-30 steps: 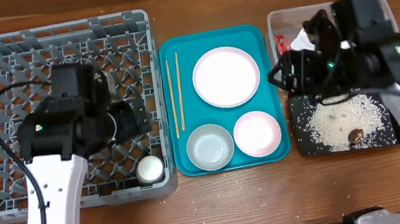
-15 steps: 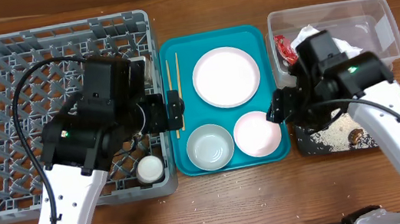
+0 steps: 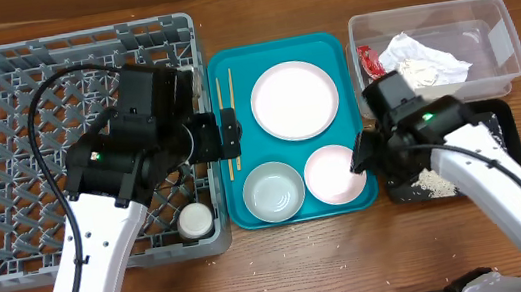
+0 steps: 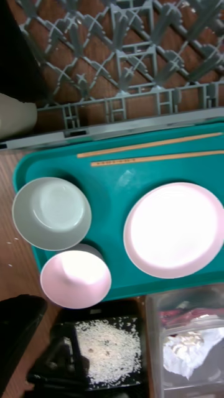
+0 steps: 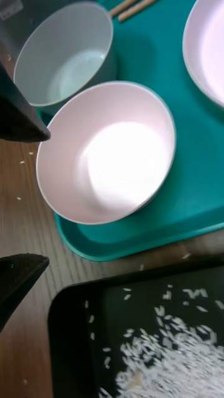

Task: Sort waste into correct bins and load items into the dishwasher

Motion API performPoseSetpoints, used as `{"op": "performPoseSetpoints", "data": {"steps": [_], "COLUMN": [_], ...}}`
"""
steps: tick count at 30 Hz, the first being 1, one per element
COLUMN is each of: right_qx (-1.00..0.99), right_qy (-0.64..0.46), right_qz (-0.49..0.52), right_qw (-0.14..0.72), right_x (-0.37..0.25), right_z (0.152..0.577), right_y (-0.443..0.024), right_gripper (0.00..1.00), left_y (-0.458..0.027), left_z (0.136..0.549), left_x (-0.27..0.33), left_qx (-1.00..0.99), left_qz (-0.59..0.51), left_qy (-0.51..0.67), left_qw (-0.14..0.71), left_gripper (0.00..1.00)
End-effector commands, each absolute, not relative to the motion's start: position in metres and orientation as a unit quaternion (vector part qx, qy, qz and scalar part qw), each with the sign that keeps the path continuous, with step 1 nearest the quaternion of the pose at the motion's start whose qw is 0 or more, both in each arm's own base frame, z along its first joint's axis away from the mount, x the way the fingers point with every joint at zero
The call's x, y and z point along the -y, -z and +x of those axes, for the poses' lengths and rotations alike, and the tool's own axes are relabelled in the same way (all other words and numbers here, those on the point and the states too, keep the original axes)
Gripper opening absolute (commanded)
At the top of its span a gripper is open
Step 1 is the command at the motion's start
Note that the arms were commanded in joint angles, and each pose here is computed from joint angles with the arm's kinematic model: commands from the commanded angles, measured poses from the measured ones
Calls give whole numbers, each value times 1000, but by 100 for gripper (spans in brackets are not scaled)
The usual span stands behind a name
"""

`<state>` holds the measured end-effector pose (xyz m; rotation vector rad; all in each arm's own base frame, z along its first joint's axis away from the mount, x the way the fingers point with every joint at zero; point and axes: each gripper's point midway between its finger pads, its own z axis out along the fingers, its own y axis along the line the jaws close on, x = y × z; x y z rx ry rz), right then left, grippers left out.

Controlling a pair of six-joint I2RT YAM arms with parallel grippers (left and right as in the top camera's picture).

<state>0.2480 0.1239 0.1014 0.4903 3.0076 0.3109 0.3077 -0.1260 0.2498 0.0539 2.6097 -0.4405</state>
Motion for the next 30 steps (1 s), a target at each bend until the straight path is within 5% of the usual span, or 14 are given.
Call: {"op": "performPoseSetpoints", "data": {"steps": [1,8,23,30], "right_qx": [-979,-976,-972,-967], "right_qy": [-92,-123,-151,-102], "right_qz": [177,165,159,183], "right_qw": [39,73,88,145], "right_x": [-127,-144,-158,-128], "right_z": [244,270,287,302], "right_y": [-92,-79,-75,-101], "right_gripper": [56,47,48,48], "left_y": [-257,-258,-315,-313], "left_z": [314,323,357,344], "left_x": [128,126,130,145], "left_qx": [-951,-949,-911,-918], "left_qz": [31,27,40,26], "left_qy": [159,150,154,178], "left_qw": [262,277,381,354], "left_gripper": [100,100,100,94]}}
